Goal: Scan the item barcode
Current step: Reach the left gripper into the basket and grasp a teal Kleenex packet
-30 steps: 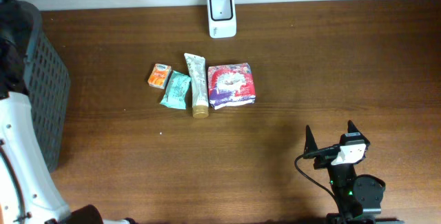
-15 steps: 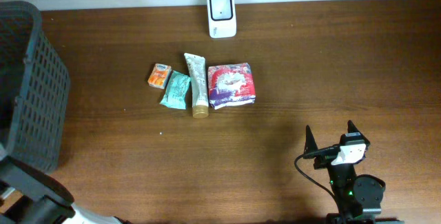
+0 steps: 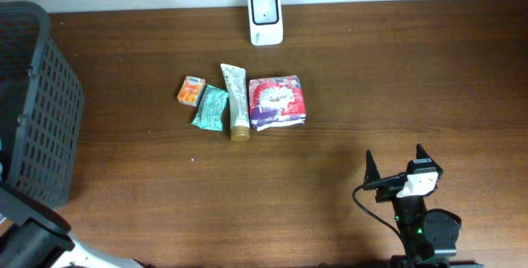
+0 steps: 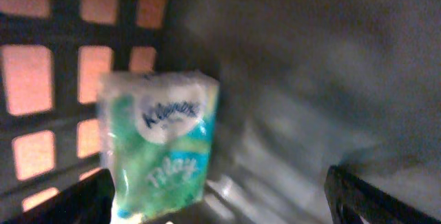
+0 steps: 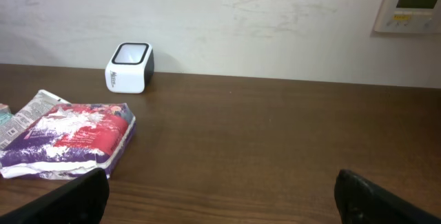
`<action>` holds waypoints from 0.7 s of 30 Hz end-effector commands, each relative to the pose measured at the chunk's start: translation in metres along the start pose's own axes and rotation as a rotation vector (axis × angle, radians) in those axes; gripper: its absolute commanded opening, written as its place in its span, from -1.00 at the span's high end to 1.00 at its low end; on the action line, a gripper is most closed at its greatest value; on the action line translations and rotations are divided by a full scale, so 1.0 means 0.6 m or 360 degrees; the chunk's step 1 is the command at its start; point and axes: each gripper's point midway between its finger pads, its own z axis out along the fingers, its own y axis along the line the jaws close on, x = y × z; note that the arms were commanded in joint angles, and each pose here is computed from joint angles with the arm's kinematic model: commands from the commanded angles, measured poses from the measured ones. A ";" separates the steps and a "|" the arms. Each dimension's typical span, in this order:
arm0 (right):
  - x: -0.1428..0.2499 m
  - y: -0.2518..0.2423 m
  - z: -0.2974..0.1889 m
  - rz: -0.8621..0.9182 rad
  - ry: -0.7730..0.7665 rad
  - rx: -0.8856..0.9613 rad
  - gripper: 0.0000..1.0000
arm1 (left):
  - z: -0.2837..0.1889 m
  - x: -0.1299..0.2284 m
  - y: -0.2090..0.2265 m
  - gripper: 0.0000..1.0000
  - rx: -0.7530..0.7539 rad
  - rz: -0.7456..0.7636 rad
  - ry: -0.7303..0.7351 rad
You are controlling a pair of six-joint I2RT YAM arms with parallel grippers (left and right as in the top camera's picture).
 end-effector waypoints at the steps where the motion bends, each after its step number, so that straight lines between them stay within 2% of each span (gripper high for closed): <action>1: 0.005 0.001 0.000 0.0013 0.0008 -0.0001 -0.97 | 0.005 0.000 0.028 -0.86 -0.0118 -0.0021 0.0011; 3: 0.005 0.001 0.000 0.0013 0.0008 -0.0001 -0.97 | 0.005 -0.004 0.030 -0.73 -0.0123 -0.0028 -0.0006; 6: 0.005 0.001 0.000 0.0013 0.0008 -0.0001 -0.97 | 0.009 0.001 0.023 -0.67 -0.0055 -0.0037 -0.0022; 8: 0.005 0.001 0.000 0.0013 0.0008 -0.0001 -0.97 | 0.021 0.020 0.022 -0.36 0.0059 -0.0082 -0.0034; 11: 0.005 0.001 0.000 0.0013 0.0008 -0.0001 -0.98 | 0.031 0.032 0.030 -0.35 0.0140 -0.0146 -0.0078; 13: 0.005 0.001 0.000 0.0013 0.0008 -0.0001 -0.97 | 0.033 0.035 0.032 0.08 0.0169 -0.0167 -0.0097; 16: 0.005 0.001 0.000 0.0013 0.0008 -0.0001 -0.97 | 0.033 0.032 0.030 0.48 0.0183 -0.0168 -0.0111; 17: 0.005 0.001 0.000 0.0013 0.0008 -0.0001 -0.98 | 0.031 0.025 0.023 0.97 0.0222 -0.0169 -0.0147; 21: 0.005 0.001 0.000 0.0013 0.0008 -0.0001 -0.97 | 0.003 -0.005 0.032 1.00 0.0267 -0.0363 -0.0267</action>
